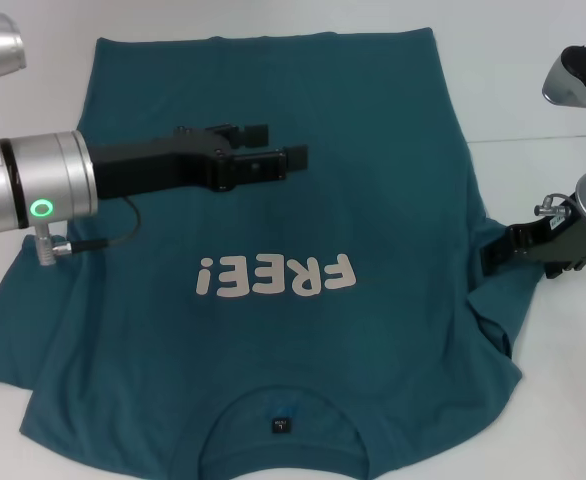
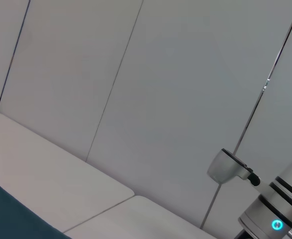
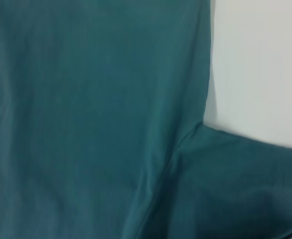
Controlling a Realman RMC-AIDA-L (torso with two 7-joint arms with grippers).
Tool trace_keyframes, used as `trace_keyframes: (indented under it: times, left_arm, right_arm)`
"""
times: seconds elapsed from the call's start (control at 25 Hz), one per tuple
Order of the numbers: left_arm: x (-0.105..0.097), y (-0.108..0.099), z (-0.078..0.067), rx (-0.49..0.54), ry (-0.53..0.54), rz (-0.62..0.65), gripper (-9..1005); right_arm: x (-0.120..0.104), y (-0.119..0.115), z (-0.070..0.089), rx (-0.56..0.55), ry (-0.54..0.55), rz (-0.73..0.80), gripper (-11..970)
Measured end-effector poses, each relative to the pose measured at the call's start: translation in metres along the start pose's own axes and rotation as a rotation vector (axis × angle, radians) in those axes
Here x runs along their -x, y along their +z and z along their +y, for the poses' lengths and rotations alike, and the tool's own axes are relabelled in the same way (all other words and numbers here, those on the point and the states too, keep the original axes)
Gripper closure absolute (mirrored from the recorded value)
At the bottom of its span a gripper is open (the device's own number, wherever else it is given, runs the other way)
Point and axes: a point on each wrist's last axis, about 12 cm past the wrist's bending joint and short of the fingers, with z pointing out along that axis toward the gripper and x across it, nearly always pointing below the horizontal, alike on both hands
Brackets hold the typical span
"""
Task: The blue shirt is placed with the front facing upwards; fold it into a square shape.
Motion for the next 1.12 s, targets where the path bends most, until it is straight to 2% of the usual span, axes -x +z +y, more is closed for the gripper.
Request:
trace_keyframes:
  times: [1.12]
  left_arm:
    - [-0.0025, -0.0008, -0.0014, -0.01, -0.008, 0.0, 151]
  right_arm:
    - [-0.0061, 0.006, 0.0007, 0.004, 0.002, 0.027, 82]
